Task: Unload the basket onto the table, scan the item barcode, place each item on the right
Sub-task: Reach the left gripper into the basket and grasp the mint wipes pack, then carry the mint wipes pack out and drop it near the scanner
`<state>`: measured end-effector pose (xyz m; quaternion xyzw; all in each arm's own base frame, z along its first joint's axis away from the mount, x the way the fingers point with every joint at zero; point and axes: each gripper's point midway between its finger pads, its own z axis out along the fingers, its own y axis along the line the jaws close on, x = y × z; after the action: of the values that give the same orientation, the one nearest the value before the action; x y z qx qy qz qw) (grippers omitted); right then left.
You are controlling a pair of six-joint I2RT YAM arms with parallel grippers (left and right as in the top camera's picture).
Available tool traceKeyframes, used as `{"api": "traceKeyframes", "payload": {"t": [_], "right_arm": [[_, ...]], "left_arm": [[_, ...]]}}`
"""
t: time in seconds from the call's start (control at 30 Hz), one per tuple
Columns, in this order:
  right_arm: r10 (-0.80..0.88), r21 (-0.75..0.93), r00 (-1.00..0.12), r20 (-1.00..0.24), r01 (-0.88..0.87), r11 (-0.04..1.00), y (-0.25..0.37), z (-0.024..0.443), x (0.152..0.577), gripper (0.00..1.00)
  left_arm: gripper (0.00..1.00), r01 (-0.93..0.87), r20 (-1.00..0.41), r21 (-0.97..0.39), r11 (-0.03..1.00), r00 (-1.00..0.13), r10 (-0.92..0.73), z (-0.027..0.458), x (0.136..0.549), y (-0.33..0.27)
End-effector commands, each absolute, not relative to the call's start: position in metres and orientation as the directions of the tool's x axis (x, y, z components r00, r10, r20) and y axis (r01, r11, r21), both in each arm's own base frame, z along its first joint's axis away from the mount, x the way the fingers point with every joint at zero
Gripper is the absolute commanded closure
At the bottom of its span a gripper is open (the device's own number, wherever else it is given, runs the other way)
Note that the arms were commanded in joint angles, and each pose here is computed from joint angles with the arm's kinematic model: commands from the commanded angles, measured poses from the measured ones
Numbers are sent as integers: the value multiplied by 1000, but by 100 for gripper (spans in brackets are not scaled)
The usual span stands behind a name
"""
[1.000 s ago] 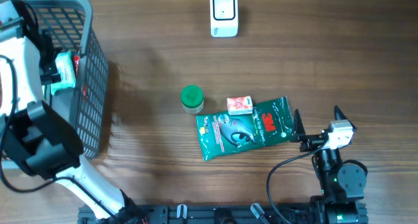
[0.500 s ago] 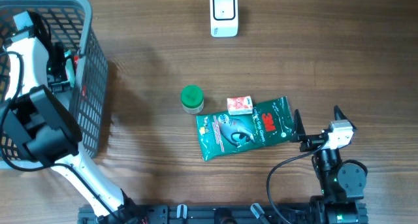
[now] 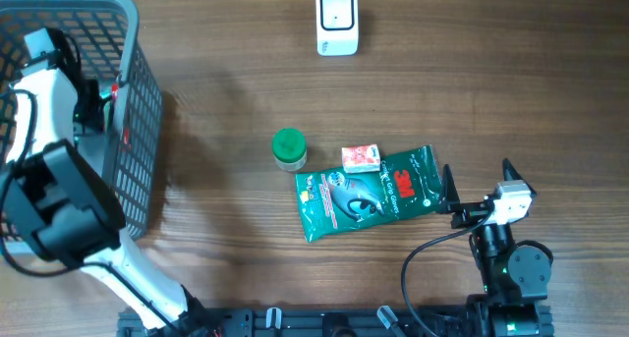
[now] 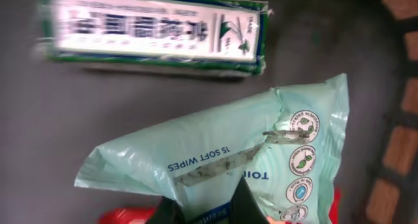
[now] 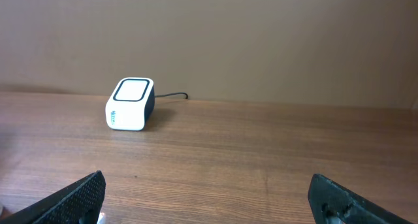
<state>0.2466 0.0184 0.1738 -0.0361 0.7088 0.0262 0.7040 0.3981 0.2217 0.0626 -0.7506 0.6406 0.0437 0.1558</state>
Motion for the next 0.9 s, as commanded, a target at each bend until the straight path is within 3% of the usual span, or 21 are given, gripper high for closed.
{"api": "traceKeyframes", "payload": {"t": [0.0,0.2,0.3,0.37,0.5,0.63,0.87], "right_arm": [[-26,-26,1,-1000,-97,995,20,175,246,0],[-26,-26,1,-1000,-96,995,20,175,246,0],[-26,-26,1,-1000,-96,995,20,175,246,0],[-26,-26,1,-1000,-96,995,20,175,246,0],[-26,-26,1,-1000,-96,995,20,175,246,0],[-26,-26,1,-1000,-96,995,20,175,246,0],[-26,-26,1,-1000,-96,995,20,175,246,0]], "left_arm": [[96,-940,-347,-335,-65,188,-919,161,388,225],[96,-824,-387,-567,10,256,-886,300,331,187],[96,-753,-401,-628,197,96,-911,342,315,124],[96,-682,-417,-635,362,-91,-904,352,318,68],[96,-479,-461,-538,693,-521,-718,324,332,-66],[96,-198,-495,-410,890,-772,-399,257,360,-192],[96,-17,-451,-347,938,-874,-183,128,377,-328]]}}
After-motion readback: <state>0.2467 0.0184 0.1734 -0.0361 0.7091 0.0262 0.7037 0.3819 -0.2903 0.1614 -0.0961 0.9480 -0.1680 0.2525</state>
